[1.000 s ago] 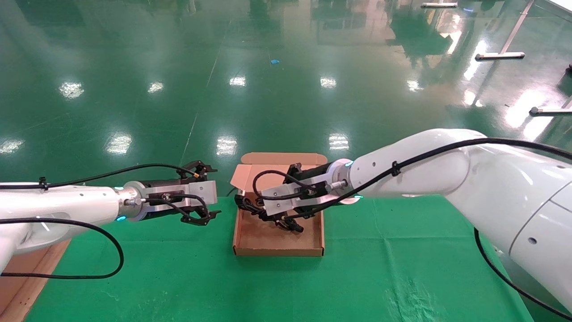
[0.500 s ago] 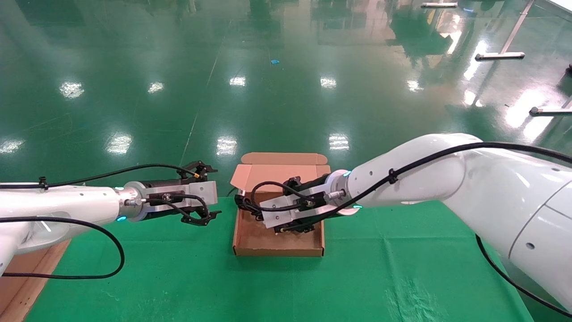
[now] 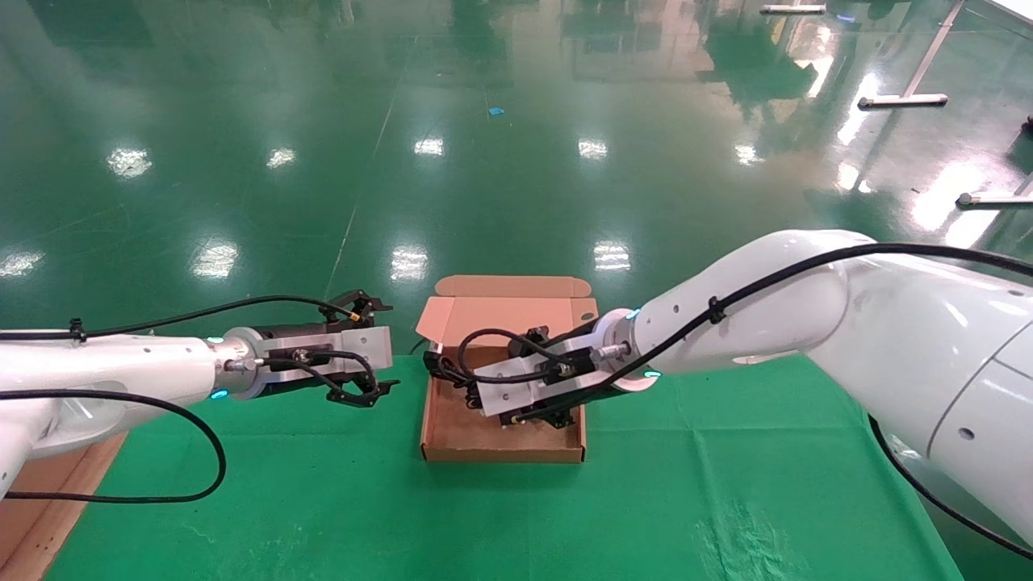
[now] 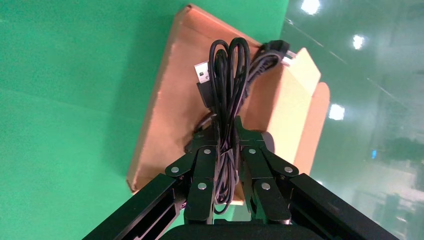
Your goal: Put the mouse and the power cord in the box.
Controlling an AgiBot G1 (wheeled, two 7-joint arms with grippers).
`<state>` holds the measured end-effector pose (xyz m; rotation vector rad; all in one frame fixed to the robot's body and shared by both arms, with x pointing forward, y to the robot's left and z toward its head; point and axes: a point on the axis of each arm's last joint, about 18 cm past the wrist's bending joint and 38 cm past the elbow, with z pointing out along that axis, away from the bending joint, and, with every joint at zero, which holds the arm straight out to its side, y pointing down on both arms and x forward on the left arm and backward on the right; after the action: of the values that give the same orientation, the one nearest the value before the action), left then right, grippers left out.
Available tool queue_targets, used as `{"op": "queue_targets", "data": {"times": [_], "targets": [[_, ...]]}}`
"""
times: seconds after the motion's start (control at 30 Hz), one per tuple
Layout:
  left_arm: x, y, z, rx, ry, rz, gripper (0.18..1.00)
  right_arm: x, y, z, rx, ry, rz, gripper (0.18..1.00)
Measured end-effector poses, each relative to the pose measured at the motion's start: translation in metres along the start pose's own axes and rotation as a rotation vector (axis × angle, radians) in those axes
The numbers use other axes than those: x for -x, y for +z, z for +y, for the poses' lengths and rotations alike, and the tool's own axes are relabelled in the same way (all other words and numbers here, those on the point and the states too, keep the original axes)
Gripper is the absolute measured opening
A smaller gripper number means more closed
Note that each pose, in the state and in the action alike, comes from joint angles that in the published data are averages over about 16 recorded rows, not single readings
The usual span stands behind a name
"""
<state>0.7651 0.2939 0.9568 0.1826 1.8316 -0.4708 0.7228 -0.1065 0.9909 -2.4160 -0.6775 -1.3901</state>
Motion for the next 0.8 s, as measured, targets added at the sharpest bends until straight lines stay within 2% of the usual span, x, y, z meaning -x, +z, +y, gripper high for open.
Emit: {"op": "queue_targets", "data": {"times": [0.47, 0.8], "targets": [[0.0, 0.0, 0.0, 0.0, 0.0, 0.0, 1.001, 0.006, 0.009, 0.013, 0.037, 0.018, 0.023, 0.224], [0.0, 0.0, 0.0, 0.0, -0.001, 0.0, 1.001, 0.007, 0.012, 0.016, 0.045, 0.018, 0.033, 0.266]]}}
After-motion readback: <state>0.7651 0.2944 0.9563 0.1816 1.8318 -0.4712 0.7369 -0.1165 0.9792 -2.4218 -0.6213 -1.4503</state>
